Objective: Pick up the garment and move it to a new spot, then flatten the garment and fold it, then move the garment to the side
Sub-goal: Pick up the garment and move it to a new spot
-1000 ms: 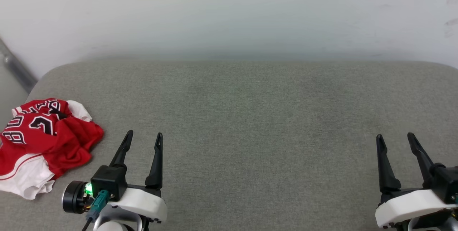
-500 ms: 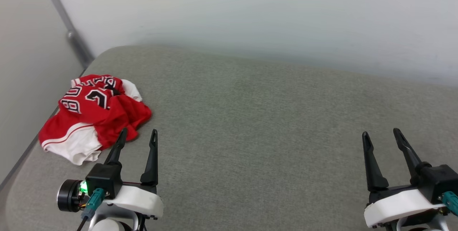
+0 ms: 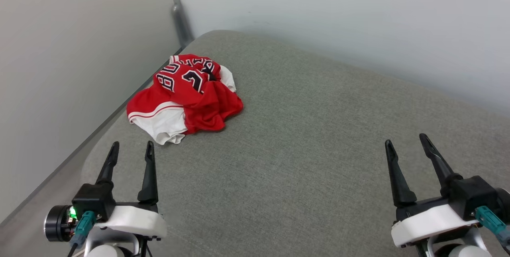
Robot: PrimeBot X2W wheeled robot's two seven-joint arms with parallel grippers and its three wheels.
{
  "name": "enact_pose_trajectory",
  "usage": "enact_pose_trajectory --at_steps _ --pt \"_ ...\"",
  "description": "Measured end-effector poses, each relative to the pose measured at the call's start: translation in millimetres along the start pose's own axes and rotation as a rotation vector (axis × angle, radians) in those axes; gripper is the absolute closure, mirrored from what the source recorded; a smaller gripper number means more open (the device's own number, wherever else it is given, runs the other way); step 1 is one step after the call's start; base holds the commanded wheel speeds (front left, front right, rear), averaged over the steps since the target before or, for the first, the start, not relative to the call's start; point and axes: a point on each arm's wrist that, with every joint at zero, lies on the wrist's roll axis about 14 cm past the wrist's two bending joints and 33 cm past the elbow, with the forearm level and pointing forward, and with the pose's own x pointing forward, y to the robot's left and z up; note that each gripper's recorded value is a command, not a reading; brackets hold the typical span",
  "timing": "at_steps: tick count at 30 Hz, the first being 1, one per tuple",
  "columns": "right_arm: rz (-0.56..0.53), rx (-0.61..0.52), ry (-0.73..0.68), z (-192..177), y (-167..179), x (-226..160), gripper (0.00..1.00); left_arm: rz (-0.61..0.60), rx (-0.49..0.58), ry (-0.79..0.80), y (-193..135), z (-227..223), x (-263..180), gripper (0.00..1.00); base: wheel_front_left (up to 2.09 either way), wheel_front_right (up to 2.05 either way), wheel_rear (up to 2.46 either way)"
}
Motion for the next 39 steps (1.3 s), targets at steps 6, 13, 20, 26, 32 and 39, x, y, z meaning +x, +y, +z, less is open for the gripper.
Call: enact_pose_trajectory --at_steps 6,13,20,26,32,39 --pt "0.04 0.012 -0.001 -5 11 13 0.0 0.049 0.011 0.009 14 -1 -4 0.0 0.0 0.0 0.0" --pt "0.024 0.016 0.005 -9 4 15 0.0 0.057 0.017 0.008 17 0 3 0.0 0.0 0.0 0.0" --pt "-0.022 0.007 0.037 -18 -15 12 0.0 0.015 0.034 -0.064 10 21 55 0.0 0.0 0.0 0.0" --pt "-0.077 0.001 0.043 -24 -39 17 0.0 -0.041 0.073 -0.065 2 29 127 0.0 0.0 0.0 0.0" --pt "-0.143 0.031 0.086 -49 -66 12 0.0 -0.099 0.118 0.176 -12 -7 190 0.0 0.0 0.0 0.0" --pt "-0.213 0.062 0.136 -84 -95 7 0.0 -0.133 0.179 0.658 -16 -108 204 0.0 0.0 0.0 0.0"
